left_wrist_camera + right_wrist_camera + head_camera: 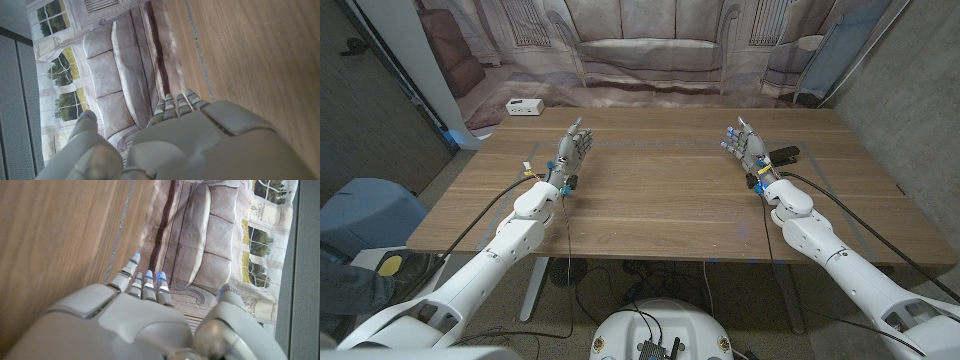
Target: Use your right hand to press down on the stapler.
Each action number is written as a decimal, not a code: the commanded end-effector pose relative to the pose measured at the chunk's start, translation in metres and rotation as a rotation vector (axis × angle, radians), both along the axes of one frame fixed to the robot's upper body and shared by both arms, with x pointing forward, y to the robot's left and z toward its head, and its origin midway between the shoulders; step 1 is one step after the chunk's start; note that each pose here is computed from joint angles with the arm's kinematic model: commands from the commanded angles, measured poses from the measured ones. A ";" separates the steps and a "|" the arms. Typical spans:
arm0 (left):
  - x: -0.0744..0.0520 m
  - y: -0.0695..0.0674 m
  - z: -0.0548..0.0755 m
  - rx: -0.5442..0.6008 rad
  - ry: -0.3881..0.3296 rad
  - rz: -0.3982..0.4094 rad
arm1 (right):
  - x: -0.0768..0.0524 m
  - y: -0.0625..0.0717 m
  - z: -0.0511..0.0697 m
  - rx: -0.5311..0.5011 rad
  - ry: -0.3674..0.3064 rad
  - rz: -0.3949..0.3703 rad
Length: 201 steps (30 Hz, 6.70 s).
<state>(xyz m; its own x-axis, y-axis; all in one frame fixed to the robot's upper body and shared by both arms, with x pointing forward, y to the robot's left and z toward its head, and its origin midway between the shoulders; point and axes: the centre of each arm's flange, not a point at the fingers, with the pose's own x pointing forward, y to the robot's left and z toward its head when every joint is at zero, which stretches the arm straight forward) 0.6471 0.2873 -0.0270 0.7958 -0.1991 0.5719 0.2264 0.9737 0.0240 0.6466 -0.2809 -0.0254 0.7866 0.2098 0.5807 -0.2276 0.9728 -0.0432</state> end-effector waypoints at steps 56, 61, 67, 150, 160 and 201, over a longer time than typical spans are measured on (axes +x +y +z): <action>-0.062 -0.004 0.020 0.050 -0.131 -0.021 | -0.066 -0.015 0.018 -0.165 -0.218 -0.082; -0.067 0.003 0.021 0.046 -0.149 -0.006 | -0.066 -0.011 0.016 -0.170 -0.228 -0.087; -0.068 0.006 0.021 0.058 -0.151 0.006 | -0.068 -0.013 0.022 -0.179 -0.248 -0.111; -0.077 0.000 0.038 0.122 -0.189 0.012 | -0.083 -0.104 0.041 -0.352 -0.258 -0.502; -0.079 -0.002 0.041 0.125 -0.196 0.018 | -0.085 -0.112 0.044 -0.378 -0.270 -0.549; -0.080 -0.015 0.034 0.127 -0.181 0.002 | -0.089 -0.132 0.047 -0.687 -0.237 -0.874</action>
<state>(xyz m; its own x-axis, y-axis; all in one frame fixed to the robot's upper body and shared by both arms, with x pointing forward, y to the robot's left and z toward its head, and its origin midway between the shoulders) 0.5681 0.2752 0.0095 0.6807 -0.2788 0.6774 0.2043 0.9603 0.1899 0.5575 -0.4102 0.0189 0.7008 -0.0125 0.7133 0.5513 0.6440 -0.5304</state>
